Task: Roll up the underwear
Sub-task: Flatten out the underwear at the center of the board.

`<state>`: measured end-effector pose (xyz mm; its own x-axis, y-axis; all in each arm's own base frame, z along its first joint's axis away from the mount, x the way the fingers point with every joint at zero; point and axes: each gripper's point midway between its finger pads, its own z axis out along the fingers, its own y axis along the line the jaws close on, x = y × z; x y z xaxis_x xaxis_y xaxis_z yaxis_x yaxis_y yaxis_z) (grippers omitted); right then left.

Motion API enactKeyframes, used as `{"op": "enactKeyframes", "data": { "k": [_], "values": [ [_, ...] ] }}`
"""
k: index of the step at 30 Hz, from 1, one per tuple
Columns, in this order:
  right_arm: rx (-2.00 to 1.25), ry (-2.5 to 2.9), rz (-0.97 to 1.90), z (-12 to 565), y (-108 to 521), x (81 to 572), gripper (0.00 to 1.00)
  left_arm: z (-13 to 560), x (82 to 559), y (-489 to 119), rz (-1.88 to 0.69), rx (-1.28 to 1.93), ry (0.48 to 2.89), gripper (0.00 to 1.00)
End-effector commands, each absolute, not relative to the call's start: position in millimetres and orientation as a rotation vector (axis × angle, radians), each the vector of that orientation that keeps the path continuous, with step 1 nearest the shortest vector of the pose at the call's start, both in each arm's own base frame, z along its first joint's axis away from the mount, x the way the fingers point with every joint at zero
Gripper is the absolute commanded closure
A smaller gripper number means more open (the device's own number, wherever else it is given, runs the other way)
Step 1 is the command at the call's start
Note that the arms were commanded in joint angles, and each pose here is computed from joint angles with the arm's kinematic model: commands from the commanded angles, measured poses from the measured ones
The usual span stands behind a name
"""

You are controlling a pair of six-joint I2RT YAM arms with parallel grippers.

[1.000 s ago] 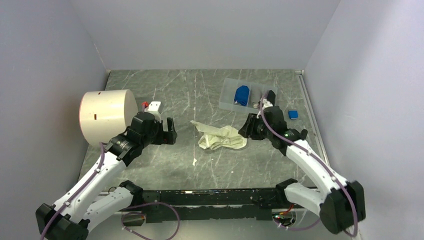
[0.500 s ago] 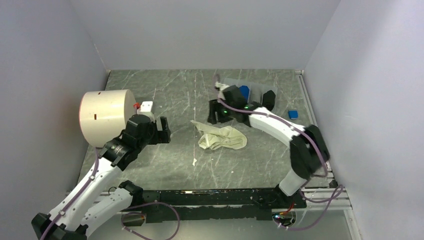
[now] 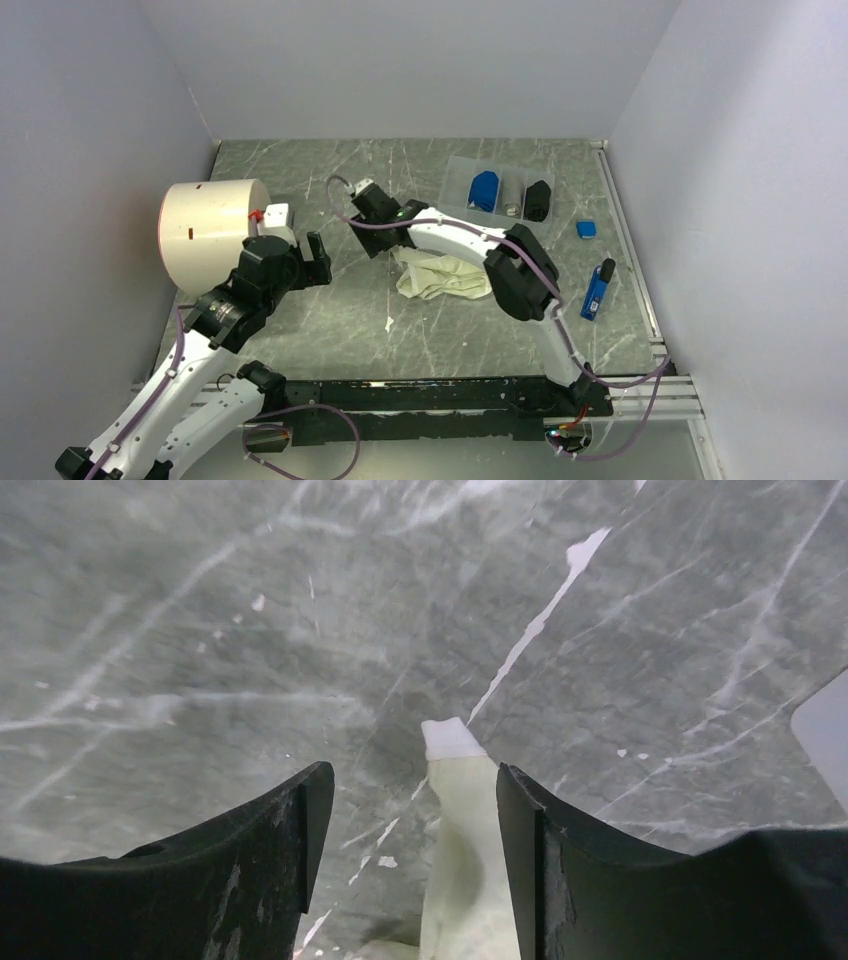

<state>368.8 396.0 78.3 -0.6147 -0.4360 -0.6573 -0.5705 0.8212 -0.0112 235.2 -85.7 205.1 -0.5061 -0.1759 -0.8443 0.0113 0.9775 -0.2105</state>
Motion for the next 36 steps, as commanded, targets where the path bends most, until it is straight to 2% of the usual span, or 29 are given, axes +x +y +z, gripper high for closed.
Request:
{"op": "enactKeyframes", "data": {
  "k": [1, 7, 12, 16, 19, 25, 36],
  "values": [
    [-0.803, 2.31, 0.013, 73.8, 380.7, 377.2, 0.36, 219.6, 237.0, -81.3, -0.229, -0.146, 2.046, 0.02],
    [-0.9, 2.308, -0.105, 52.8, 376.6, 383.7, 0.4, 221.7, 237.3, -78.7, -0.212, -0.151, 2.045, 0.02],
    [-0.892, 2.281, -0.13, 59.1, 374.2, 386.9, 0.57, 223.6, 236.9, -77.9, -0.213, -0.15, 2.036, 0.02],
    [-0.862, 2.244, -0.074, 85.0, 375.9, 385.0, 0.87, 222.1, 237.3, -78.8, -0.211, -0.144, 2.044, 0.02],
    [-0.804, 2.222, -0.02, 110.9, 374.0, 380.7, 1.0, 221.5, 237.9, -78.9, -0.207, -0.142, 2.048, 0.02],
    [-0.663, 2.114, 0.18, 180.0, 358.2, 357.0, 1.0, 226.1, 234.2, -76.0, -0.219, -0.165, 2.03, 0.02],
    [-0.587, 1.856, 0.975, 306.3, 343.4, 231.0, 1.0, 229.2, 225.2, -52.1, -0.156, -0.31, 1.99, 0.02]
  ]
}}
